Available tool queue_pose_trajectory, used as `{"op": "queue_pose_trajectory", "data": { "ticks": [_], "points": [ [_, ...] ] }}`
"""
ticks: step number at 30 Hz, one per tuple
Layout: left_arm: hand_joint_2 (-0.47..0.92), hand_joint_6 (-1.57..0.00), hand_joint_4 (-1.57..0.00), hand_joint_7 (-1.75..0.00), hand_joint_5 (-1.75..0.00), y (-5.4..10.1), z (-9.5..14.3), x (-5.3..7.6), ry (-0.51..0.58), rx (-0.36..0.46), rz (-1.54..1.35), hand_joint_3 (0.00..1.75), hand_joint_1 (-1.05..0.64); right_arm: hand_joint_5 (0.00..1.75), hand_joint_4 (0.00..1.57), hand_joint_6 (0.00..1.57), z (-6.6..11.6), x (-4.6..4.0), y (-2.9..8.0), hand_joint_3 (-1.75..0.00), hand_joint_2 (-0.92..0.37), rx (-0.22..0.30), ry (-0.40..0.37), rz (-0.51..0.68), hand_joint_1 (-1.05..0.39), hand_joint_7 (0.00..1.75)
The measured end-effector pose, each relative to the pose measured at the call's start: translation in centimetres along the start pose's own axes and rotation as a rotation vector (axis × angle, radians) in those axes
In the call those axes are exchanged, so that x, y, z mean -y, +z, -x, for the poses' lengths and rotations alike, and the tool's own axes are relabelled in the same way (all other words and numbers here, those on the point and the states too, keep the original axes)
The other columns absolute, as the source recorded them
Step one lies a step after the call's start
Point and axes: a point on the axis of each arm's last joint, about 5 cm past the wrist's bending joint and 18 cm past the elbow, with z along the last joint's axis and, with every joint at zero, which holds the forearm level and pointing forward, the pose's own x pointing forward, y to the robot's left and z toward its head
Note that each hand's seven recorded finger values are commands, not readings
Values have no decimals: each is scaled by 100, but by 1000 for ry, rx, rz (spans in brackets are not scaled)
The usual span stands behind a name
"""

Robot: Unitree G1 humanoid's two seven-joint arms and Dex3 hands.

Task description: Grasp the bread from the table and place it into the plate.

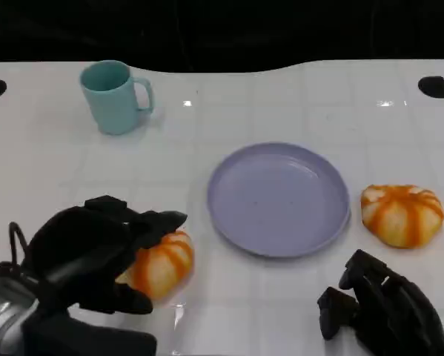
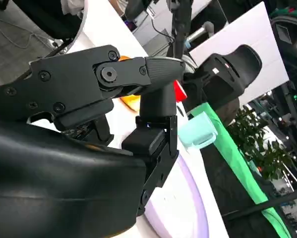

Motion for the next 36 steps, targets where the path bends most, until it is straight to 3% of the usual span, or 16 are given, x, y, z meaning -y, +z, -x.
{"op": "queue_pose_trajectory", "data": {
  "ticks": [10, 15, 17, 18, 19, 20, 22, 23, 24, 25, 27, 28, 30, 36],
  "points": [
    [92, -38, -42, -2, -22, -72, -376, 221, -127, -83, -27, 1, -68, 169, 78, 69, 16, 10, 12, -24, -92, 1, 0, 5, -56, 141],
    [91, -39, -49, -1, -25, -84, -514, 313, -182, -99, -24, 0, -61, 171, 78, 69, 19, 9, 12, -25, -92, 1, 1, 6, -56, 142],
    [91, -50, -57, -5, -32, -92, -541, 333, -198, -99, -20, 0, -49, 171, 78, 69, 22, 9, 11, -26, -92, 1, 0, 6, -55, 143],
    [91, -68, -57, -8, -77, -99, -555, 338, -205, -99, -16, 7, -42, 170, 78, 69, 23, 9, 11, -25, -92, 1, 0, 5, -56, 143],
    [91, -80, -58, -10, -102, -109, -565, 346, -209, -99, -7, 13, -38, 170, 78, 69, 23, 9, 10, -25, -92, 1, 0, 5, -56, 143],
    [90, -94, -63, -14, -118, -122, -574, 358, -207, -100, 6, 25, -34, 170, 78, 68, 23, 9, 11, -25, -92, 2, 0, 5, -56, 143],
    [78, -110, -75, -19, -130, -140, -605, 358, -184, -89, 13, 62, -30, 170, 78, 68, 23, 8, 11, -24, -92, 2, 0, 5, -56, 143],
    [73, -115, -78, -29, -148, -151, -615, 365, -170, -84, 19, 68, -30, 170, 78, 68, 23, 8, 11, -24, -92, 2, 0, 6, -56, 143],
    [73, -110, -79, -48, -157, -165, -617, 388, -152, -80, 26, 68, -29, 170, 77, 68, 25, 8, 11, -24, -92, 2, 0, 6, -56, 143],
    [74, -96, -79, -87, -166, -176, -617, 413, -133, -76, 30, 72, -29, 169, 77, 68, 28, 10, 11, -24, -92, 2, -2, 5, -55, 143],
    [74, -75, -79, -143, -173, -206, -616, 462, -74, -63, 39, 84, -29, 168, 77, 68, 32, 13, 11, -23, -92, 1, -4, 3, -56, 142],
    [73, -69, -79, -155, -174, -220, -615, 487, -42, -56, 41, 88, -29, 168, 77, 68, 34, 15, 10, -22, -92, 0, -5, -2, -56, 142],
    [69, -63, -78, -170, -174, -242, -611, 534, 11, -49, 47, 100, -28, 167, 77, 68, 36, 17, 9, -22, -92, -2, -6, -9, -55, 141],
    [61, -62, -79, -175, -175, -282, -602, 704, 149, -64, 74, 115, -26, 168, 78, 68, 42, 25, 12, -23, -92, 0, -11, -9, -56, 142]
  ]
}}
